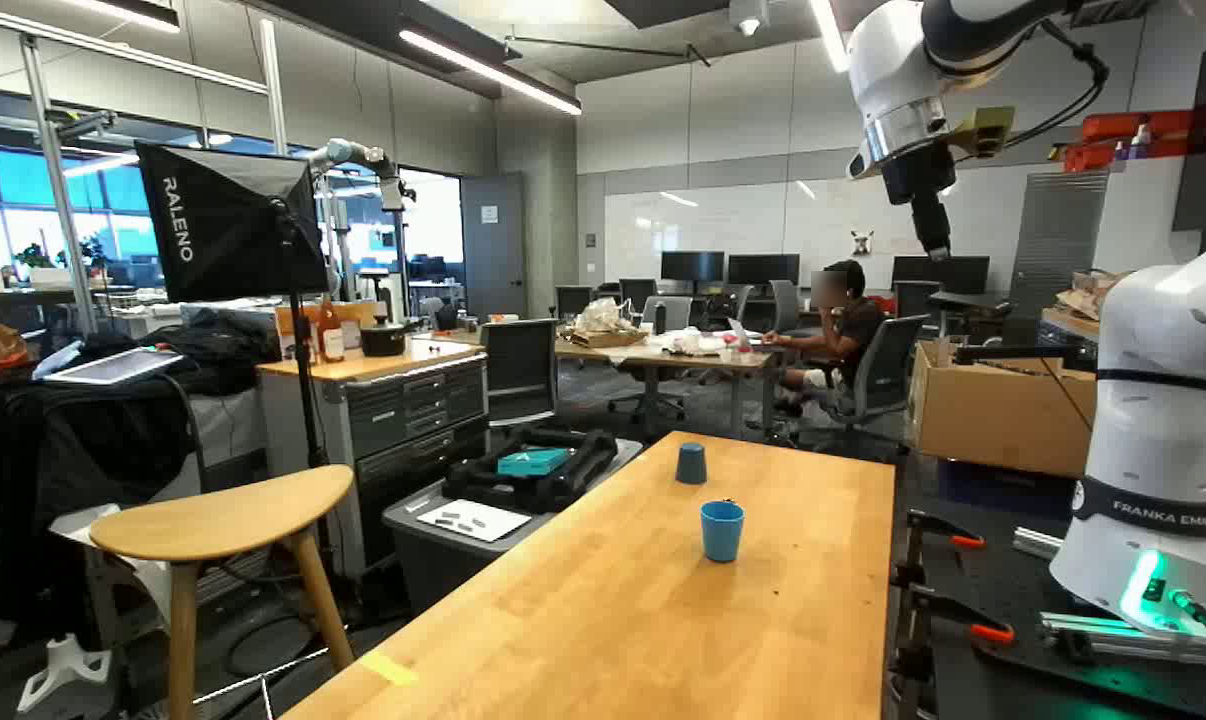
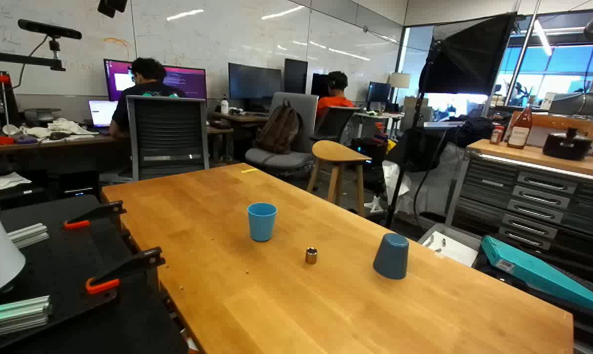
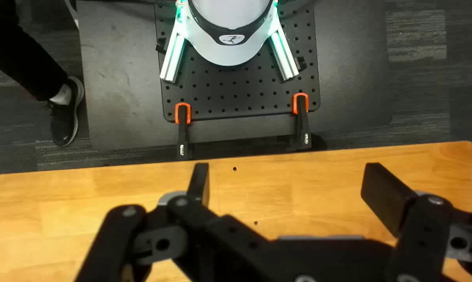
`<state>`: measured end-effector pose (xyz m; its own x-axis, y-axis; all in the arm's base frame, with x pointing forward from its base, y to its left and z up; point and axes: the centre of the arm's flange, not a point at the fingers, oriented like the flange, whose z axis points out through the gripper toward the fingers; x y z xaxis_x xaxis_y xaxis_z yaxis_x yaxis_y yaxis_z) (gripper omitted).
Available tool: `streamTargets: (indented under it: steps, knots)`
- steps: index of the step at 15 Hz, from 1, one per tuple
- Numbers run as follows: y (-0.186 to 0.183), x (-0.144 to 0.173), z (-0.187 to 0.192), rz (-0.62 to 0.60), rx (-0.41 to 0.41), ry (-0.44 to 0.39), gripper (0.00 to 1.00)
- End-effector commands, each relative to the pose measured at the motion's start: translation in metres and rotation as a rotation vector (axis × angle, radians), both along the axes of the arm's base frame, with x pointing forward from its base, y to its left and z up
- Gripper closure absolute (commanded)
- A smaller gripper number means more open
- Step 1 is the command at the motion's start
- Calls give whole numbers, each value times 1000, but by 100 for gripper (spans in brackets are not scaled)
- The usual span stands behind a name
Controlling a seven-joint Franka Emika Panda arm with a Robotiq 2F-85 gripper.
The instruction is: Place the silver object in the light blue mug
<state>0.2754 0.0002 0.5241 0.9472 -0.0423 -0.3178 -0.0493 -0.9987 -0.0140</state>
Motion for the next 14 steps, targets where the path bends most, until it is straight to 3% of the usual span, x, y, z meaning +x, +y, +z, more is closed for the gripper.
streamTargets:
  steps: [1,2,3,4,5,6,9,14]
  knots:
    - [0,0,1,0,0,-3,0]
    - [0,0,2,0,0,-5,0]
    - [0,3,-4,-32,-7,-60,12]
    - [-4,13,-13,-67,-1,-94,2]
    - [-9,25,-20,-108,-3,-115,5]
    - [-18,43,-30,-167,5,-159,1]
    - [-47,101,-70,-300,-16,-273,0]
    - [-89,171,-138,-541,-72,-427,1]
